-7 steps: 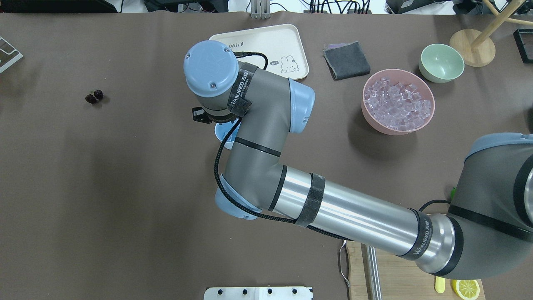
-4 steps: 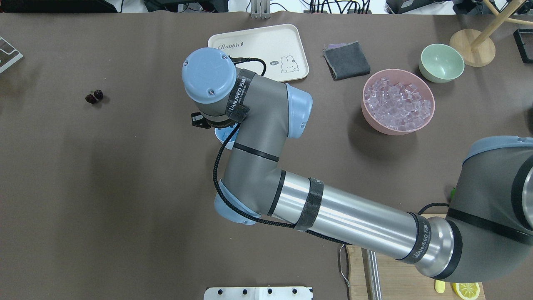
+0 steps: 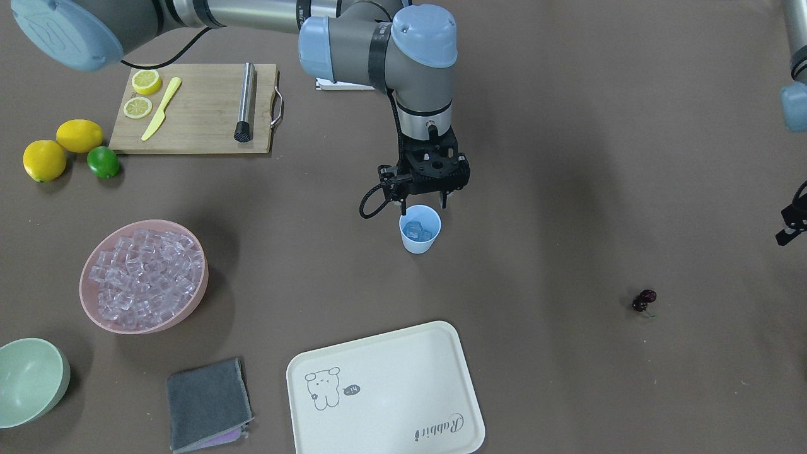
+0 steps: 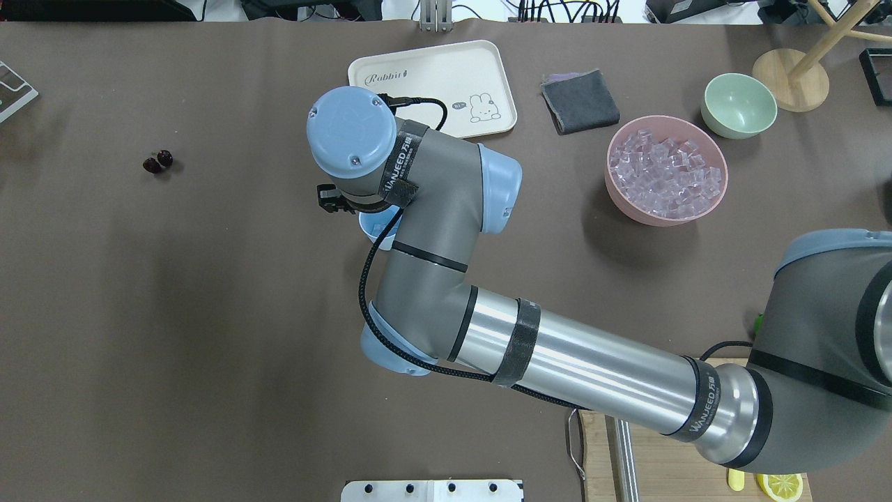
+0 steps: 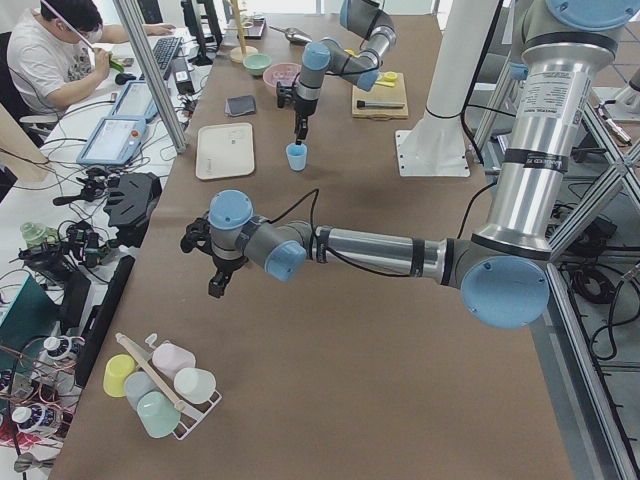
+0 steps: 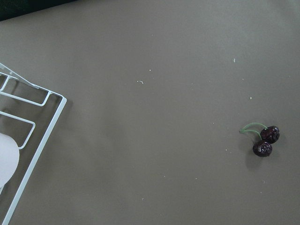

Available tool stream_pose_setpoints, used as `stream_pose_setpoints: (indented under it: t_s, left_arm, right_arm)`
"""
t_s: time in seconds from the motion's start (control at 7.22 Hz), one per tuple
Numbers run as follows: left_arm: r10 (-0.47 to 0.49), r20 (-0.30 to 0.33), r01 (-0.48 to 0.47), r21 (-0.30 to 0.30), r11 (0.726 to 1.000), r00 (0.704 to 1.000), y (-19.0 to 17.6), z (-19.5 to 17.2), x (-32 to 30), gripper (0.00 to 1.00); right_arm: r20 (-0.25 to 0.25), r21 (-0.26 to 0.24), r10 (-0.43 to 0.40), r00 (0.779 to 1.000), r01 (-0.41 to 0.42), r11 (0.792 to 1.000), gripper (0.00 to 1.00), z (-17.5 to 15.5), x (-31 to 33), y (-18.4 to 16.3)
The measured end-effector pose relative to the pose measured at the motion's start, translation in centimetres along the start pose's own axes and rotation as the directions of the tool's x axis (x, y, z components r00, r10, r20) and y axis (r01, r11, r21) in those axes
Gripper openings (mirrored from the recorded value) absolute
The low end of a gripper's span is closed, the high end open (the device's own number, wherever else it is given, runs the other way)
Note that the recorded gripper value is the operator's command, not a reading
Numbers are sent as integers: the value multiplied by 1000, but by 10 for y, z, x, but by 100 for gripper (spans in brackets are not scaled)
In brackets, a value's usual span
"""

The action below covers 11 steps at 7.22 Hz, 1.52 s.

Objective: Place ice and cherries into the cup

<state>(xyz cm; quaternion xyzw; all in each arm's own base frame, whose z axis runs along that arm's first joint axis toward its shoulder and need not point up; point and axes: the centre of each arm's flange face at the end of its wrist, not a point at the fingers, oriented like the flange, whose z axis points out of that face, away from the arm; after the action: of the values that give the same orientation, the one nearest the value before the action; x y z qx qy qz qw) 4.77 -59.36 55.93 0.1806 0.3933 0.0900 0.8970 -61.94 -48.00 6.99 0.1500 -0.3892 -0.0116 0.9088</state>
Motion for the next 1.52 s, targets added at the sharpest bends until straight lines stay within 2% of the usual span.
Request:
stream_pose_setpoints:
  t_s: [0.28, 0.42, 0.55, 0.97, 1.25, 1.52]
  left_arm:
    - [16, -12, -16, -6, 1000, 1000, -11, 7, 17, 97]
    - [20, -33, -21, -16, 1000, 999, -25, 20, 44, 97]
    - [14, -48, -15, -26, 1000, 999, -42, 35, 78, 97]
    - [30, 11, -29, -45, 999, 999, -70, 86, 134, 97]
    - [31, 20, -30, -60, 998, 999, -72, 105, 147, 97]
    - [37, 14, -36, -64, 997, 999, -70, 120, 150, 97]
  right_arm:
    - [22, -2, 16, 1000, -16, 1000, 98, -11, 21, -22]
    - [41, -17, 11, 999, -10, 1000, 98, -18, 60, -33]
    - [56, -28, -30, 998, 31, 999, 98, -26, 130, -38]
    - [100, -84, -154, 983, 163, 983, 98, -76, 374, -41]
    - [95, -113, -250, 964, 260, 959, 98, -97, 513, -15]
    - [138, -121, -322, 937, 338, 933, 98, -126, 643, 19]
